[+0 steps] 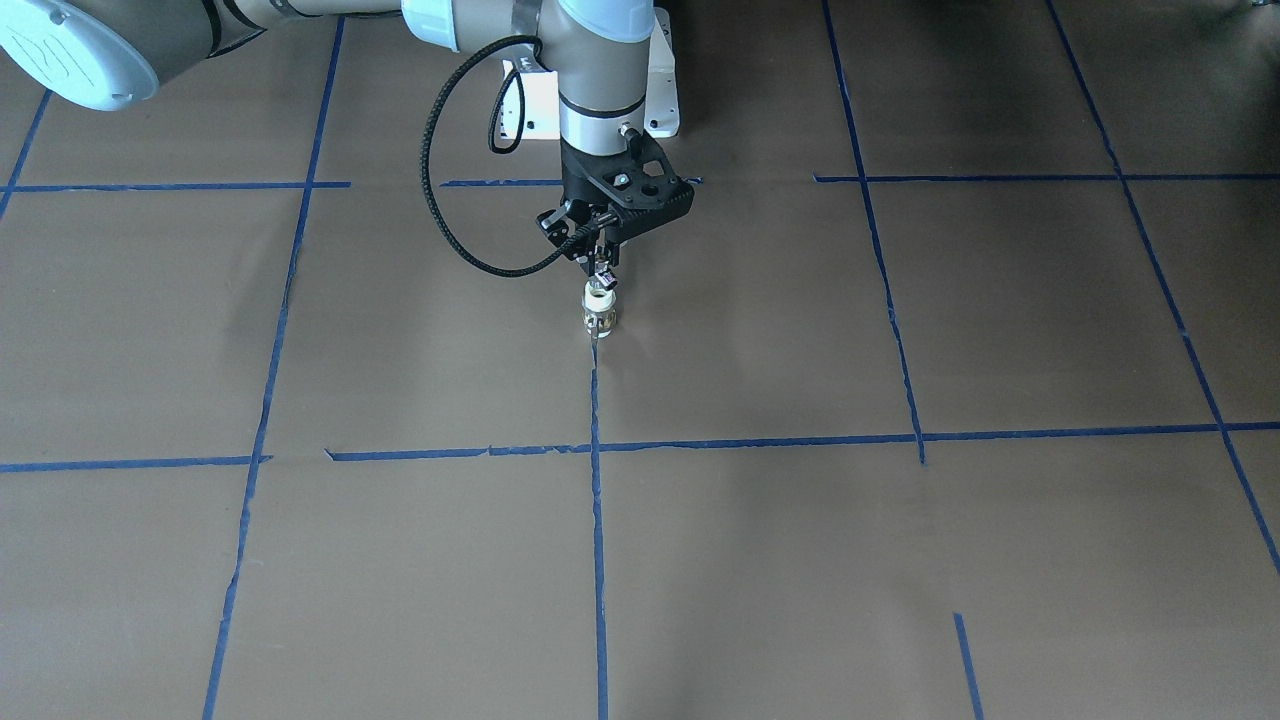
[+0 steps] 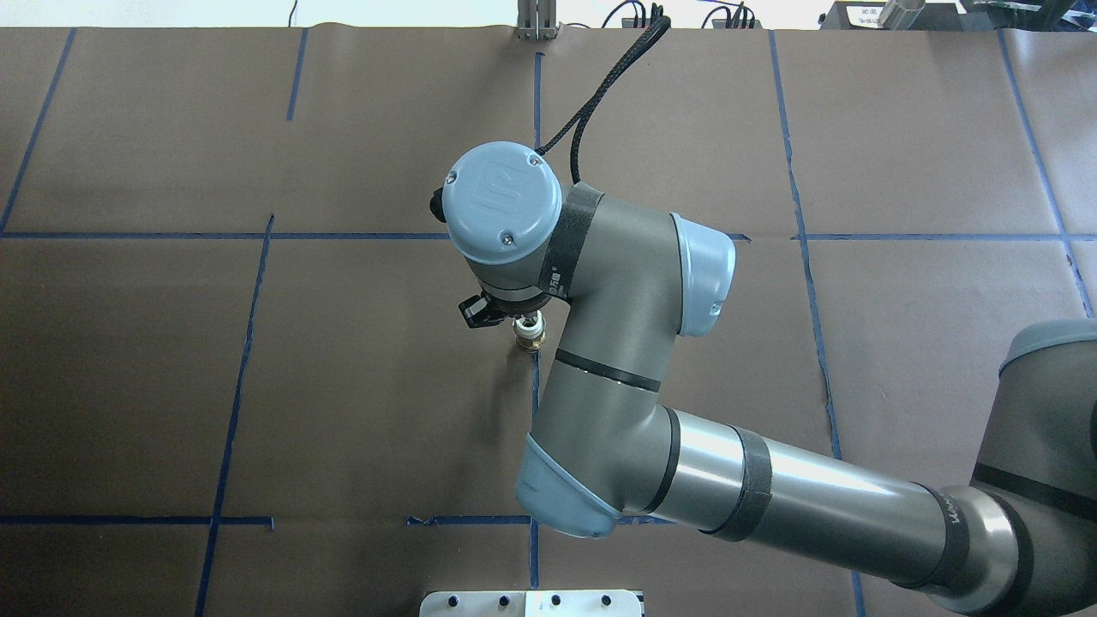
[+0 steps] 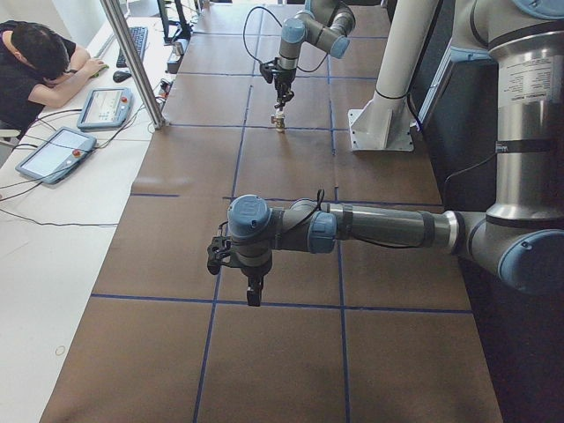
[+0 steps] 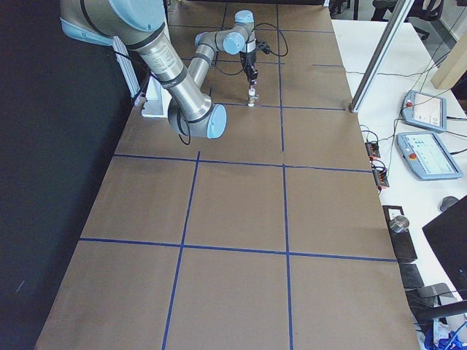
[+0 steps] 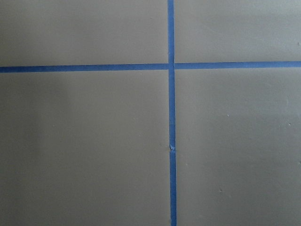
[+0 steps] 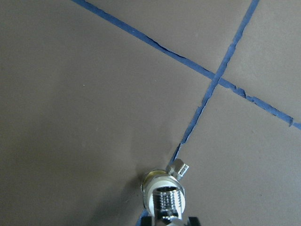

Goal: Assemble PPR valve and pipe with both arms
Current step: 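Lower the chrome valve body onto the pipe and press it in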

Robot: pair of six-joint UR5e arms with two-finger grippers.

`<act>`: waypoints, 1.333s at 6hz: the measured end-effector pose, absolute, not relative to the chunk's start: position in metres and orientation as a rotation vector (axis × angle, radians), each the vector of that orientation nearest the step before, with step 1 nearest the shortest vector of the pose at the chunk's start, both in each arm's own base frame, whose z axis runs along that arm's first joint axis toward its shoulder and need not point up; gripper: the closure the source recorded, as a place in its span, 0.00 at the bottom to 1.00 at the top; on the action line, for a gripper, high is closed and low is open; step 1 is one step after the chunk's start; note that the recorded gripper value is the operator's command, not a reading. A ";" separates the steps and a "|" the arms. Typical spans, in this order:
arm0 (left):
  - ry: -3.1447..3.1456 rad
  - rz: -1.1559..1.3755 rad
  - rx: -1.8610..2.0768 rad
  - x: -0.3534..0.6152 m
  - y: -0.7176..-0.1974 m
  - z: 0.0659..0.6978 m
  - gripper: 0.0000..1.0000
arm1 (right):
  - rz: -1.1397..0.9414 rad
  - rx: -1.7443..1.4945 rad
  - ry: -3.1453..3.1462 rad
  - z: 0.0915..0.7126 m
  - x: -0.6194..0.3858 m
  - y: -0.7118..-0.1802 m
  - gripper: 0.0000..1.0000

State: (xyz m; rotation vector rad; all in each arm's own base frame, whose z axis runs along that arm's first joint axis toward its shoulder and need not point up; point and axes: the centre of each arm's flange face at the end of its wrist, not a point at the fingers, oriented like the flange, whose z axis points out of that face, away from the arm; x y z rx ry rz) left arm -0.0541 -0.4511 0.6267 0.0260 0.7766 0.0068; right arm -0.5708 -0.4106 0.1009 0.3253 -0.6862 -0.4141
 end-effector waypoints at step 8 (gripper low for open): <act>0.777 0.009 0.025 -0.054 -0.451 0.628 0.00 | -0.402 0.362 -0.657 0.101 -0.571 -0.415 1.00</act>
